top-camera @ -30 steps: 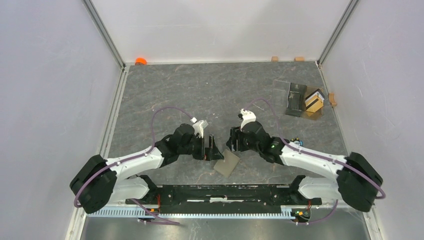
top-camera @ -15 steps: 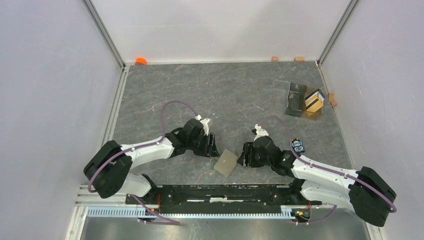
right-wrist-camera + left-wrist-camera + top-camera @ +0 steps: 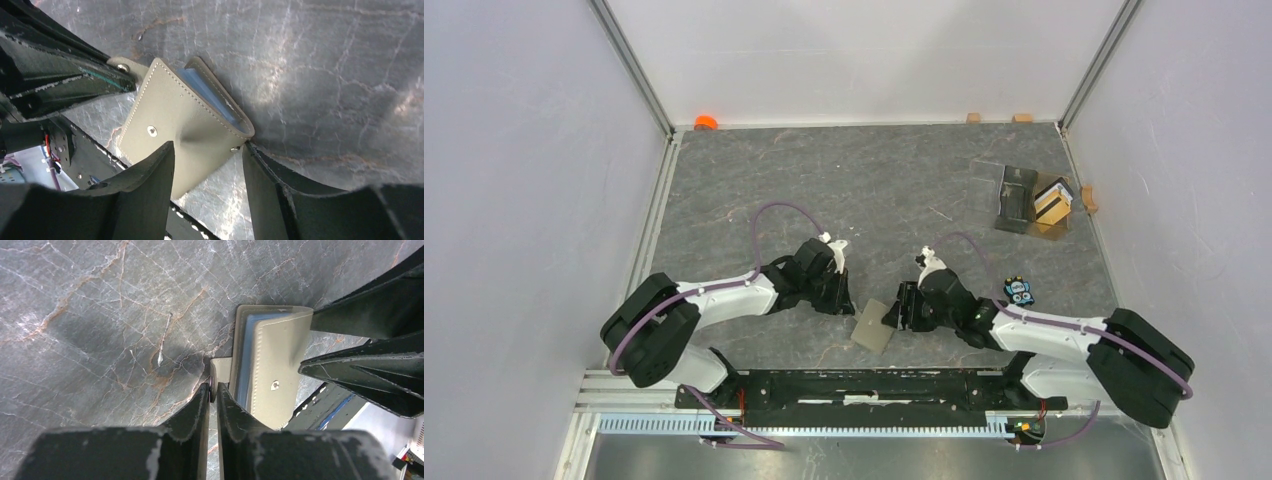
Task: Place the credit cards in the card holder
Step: Close the card holder at the center of the board.
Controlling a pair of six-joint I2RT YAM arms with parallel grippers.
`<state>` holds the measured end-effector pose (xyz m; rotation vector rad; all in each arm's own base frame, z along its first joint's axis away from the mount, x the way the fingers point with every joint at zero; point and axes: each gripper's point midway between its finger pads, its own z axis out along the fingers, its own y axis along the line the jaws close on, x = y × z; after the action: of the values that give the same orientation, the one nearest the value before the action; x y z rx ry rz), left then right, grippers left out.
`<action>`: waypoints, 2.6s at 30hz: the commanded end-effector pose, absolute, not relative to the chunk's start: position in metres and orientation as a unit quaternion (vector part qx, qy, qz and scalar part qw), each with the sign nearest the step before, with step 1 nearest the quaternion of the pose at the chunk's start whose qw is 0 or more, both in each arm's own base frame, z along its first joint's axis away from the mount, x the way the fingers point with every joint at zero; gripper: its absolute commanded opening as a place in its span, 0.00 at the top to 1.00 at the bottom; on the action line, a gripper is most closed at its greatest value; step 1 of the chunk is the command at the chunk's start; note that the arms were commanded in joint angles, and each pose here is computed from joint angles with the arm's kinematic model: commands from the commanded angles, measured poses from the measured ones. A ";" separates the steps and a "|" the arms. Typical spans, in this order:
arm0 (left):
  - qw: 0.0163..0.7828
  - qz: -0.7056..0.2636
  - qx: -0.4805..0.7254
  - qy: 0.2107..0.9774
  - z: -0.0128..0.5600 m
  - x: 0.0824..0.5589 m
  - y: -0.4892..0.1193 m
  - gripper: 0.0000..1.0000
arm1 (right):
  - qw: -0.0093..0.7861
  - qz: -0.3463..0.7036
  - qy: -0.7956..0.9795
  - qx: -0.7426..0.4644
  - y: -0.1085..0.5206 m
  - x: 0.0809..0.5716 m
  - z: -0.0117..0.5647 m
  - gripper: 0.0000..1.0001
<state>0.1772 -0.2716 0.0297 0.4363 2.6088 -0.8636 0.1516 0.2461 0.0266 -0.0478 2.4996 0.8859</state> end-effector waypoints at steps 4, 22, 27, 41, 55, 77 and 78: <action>0.194 -0.344 0.144 0.908 0.040 0.174 -0.277 0.86 | 0.321 0.313 0.892 -0.050 0.276 0.203 0.055 0.45; 0.202 -0.344 0.038 0.916 0.049 0.159 -0.250 0.39 | 0.331 0.217 0.911 -0.120 0.250 0.203 0.055 0.36; 0.200 -0.352 0.028 0.914 0.049 0.161 -0.254 0.46 | 0.326 0.211 0.909 -0.150 0.256 0.186 0.055 0.36; 0.202 -0.352 0.007 0.914 0.049 0.161 -0.251 0.68 | 0.313 0.182 0.914 -0.184 0.266 0.178 0.045 0.37; 0.217 -0.401 0.027 0.890 0.062 0.161 -0.264 0.98 | 0.284 0.161 0.924 -0.198 0.263 0.169 0.026 0.38; 0.175 -0.441 0.037 0.879 0.049 0.181 -0.311 0.98 | 0.266 0.162 0.928 -0.204 0.259 0.156 0.011 0.38; 0.173 -0.441 0.037 0.880 0.048 0.181 -0.311 0.98 | 0.266 0.163 0.928 -0.204 0.259 0.155 0.011 0.39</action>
<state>0.1727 -0.2967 0.0361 0.1141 2.5361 -1.1832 0.1627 0.2645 0.0218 -0.5312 2.4790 0.4576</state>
